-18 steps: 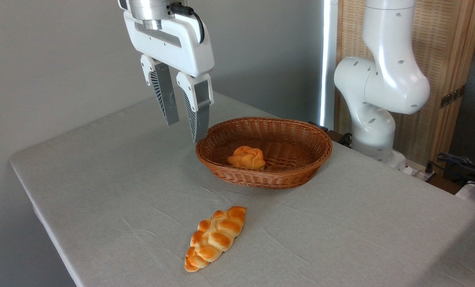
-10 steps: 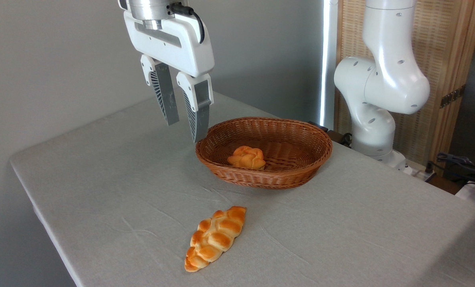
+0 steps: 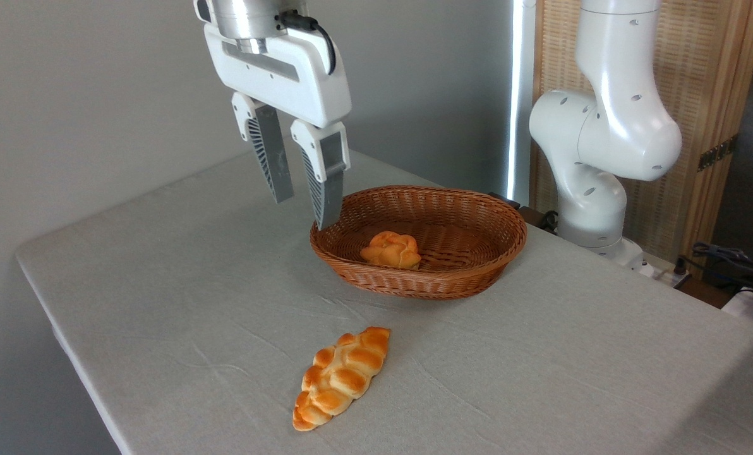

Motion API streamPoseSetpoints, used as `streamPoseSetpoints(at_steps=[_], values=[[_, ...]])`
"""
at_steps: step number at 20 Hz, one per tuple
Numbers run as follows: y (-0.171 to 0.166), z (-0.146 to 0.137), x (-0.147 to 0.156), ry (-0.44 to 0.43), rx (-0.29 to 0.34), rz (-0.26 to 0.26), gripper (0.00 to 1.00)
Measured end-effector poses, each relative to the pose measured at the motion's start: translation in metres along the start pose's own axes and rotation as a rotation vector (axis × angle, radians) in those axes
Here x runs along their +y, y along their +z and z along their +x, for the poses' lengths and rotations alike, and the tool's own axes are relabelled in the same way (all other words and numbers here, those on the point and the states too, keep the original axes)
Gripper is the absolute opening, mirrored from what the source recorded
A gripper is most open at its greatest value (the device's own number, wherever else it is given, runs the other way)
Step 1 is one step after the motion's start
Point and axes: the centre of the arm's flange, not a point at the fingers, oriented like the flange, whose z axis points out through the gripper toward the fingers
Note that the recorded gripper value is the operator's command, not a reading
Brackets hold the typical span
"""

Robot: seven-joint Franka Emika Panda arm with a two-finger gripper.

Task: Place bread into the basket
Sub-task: 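Move the open gripper toward the braided bread roll on the table, then lower the open gripper around the braided bread roll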

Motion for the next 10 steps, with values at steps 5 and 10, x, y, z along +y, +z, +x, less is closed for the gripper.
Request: streamPoseSetpoints(at_steps=[5,10], values=[[0.017,-0.028,-0.009,-0.053,0.002,-0.008,1.0],[0.07,-0.056,-0.019,-0.163,0.08,0.045,1.0]])
